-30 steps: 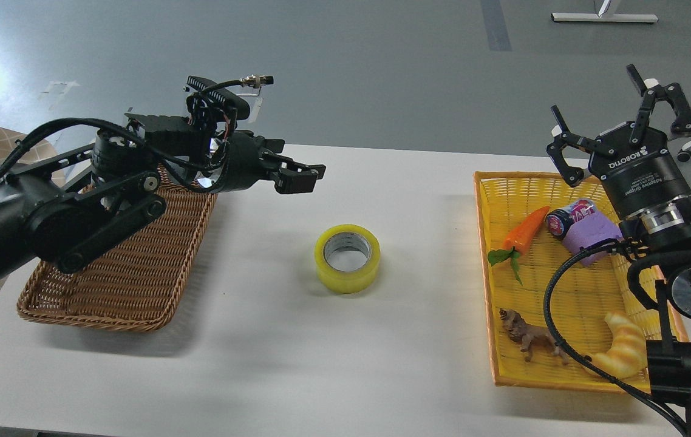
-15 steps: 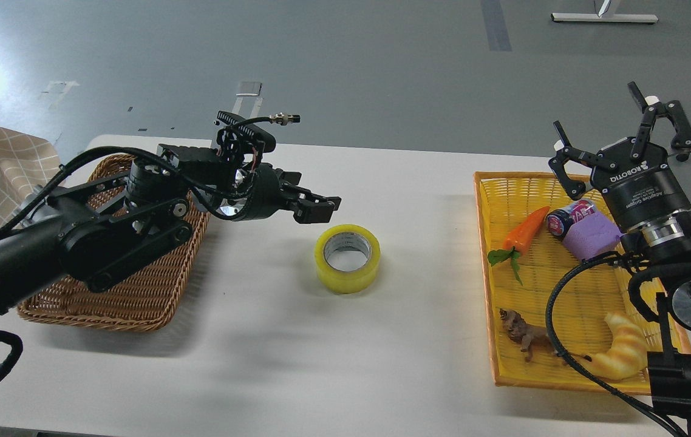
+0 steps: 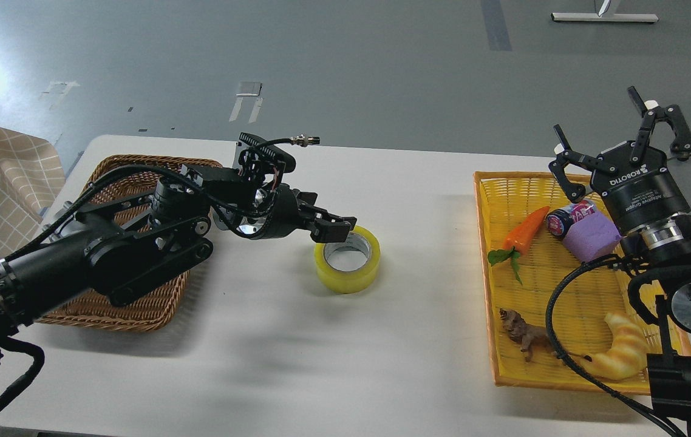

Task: Place and transfer tape with both arms
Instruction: 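Grasp the tape roll with the left gripper and lift it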

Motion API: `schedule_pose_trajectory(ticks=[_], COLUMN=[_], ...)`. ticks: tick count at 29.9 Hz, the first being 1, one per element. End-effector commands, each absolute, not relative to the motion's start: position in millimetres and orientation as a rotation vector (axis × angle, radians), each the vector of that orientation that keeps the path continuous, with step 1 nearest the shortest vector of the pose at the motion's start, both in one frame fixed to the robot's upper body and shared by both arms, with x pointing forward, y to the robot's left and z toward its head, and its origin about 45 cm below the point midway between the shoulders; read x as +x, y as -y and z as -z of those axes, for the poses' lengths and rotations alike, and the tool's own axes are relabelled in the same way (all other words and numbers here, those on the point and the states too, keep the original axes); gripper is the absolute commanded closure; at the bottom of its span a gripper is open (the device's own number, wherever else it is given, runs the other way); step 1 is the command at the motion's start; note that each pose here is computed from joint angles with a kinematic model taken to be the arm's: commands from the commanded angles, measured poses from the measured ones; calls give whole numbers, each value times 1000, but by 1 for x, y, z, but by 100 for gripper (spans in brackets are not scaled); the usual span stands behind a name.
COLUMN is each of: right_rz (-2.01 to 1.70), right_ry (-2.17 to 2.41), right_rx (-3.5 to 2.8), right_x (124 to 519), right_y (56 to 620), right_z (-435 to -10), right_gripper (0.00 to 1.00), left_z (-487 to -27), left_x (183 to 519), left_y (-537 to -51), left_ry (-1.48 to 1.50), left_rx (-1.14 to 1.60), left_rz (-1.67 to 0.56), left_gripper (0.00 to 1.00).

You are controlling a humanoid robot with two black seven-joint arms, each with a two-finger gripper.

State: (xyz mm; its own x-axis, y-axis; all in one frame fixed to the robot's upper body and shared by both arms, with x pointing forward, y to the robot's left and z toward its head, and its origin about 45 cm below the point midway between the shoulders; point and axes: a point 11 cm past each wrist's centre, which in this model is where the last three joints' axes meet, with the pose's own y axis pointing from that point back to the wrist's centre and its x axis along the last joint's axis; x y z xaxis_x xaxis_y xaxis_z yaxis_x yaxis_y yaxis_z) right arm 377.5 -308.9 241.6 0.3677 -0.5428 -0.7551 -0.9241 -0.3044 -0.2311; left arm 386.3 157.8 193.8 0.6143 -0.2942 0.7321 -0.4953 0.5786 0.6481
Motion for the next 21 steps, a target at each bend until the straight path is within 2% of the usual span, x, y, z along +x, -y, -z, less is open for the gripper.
schedule_pose_trajectory(ticks=[1, 21], right_rz=[-742, -742], right_ry=[-1266, -1266], right_rx=[-1972, -1972], right_x=[378, 378], right_y=[309, 309], right_z=[-242, -242], right_gripper=[4, 4], left_z=[-185, -160], left_x=[387, 382], left_y=[-162, -165], left_ry=[922, 855], left_rx=[1011, 1037], left_rz=[-141, -137], left_gripper=[2, 3])
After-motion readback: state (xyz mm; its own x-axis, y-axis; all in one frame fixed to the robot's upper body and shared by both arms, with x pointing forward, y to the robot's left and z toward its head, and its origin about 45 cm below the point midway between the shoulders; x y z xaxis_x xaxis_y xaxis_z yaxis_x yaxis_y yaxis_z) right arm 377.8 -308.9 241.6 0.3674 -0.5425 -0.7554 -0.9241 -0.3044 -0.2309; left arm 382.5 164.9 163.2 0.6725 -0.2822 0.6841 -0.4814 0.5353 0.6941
